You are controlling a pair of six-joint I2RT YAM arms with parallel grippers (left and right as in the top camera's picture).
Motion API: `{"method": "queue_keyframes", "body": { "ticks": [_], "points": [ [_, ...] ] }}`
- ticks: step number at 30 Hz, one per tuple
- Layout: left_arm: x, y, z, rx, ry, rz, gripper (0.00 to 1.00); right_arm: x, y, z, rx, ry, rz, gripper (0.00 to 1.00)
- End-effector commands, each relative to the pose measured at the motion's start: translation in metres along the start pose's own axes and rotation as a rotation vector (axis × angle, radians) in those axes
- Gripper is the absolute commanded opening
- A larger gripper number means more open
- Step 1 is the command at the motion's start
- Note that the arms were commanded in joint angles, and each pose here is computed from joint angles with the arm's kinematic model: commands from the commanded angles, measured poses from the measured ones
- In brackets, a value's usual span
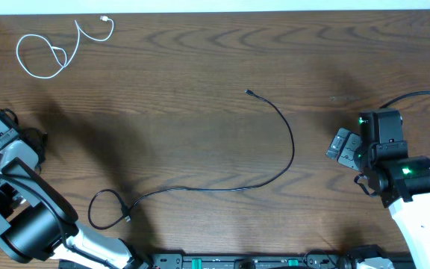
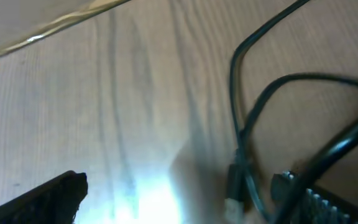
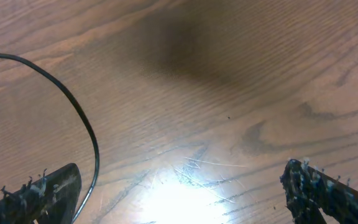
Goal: Untangle cables
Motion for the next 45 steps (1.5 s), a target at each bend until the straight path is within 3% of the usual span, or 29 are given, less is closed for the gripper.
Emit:
{"method": "queue_keyframes", "body": {
  "ticks": [1,6,15,18,23,26,31,34,36,39,45],
  "points": [
    [-0.003,0.0,0.008,-0.064,-0.012,-0.02,0.99,-0.001,0.001,-0.002,0.009,-0.019,-0.01,0.99],
    [-0.016,0.02,0.004,0.038,0.018,-0.032,0.99,-0.001,0.001,-0.002,0.009,-0.018,-0.01,0.99],
    [-0.013,0.075,-0.05,0.699,0.017,0.151,0.99,-0.001,0.001,-0.002,0.009,-0.019,-0.01,0.99],
    [-0.008,0.081,-0.057,0.72,-0.013,0.152,0.99,-0.001,0.001,-0.002,0.009,-0.019,-0.01,0.99],
    [-0.01,0.078,-0.05,0.588,-0.03,0.093,0.99,-0.001,0.001,-0.002,0.009,-0.018,-0.01,0.99],
    [-0.016,0.085,-0.047,0.594,-0.019,0.071,0.99,-0.001,0.001,-0.002,0.009,-0.019,-0.01,0.99],
    [-0.021,0.121,-0.059,0.868,-0.025,0.112,0.99,-0.001,0.001,-0.002,0.009,-0.018,-0.01,0.99],
    [-0.012,0.148,-0.073,1.12,-0.068,0.207,0.98,-0.001,0.001,-0.002,0.009,-0.019,-0.01,0.99],
    [0.001,0.161,-0.079,1.204,-0.09,0.293,0.99,-0.001,0.001,-0.002,0.009,-0.019,-0.01,0.99],
    [0.03,0.176,-0.083,1.209,-0.11,0.473,0.99,-0.001,0.001,-0.002,0.009,-0.019,-0.01,0.99],
    [0.103,0.215,-0.084,1.121,-0.304,0.751,0.99,-0.001,0.001,-0.003,0.009,-0.019,-0.009,0.99]
  ]
}}
Point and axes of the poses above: each gripper's point midway between its finger pads, its own y axis back along the fingers, its own z axis along the line the jaws close on, x = y × z, the point moved 7 cm from there along y, back along the fingers, and after that the axes turned 6 degrees about y, right-handed, at the moved point
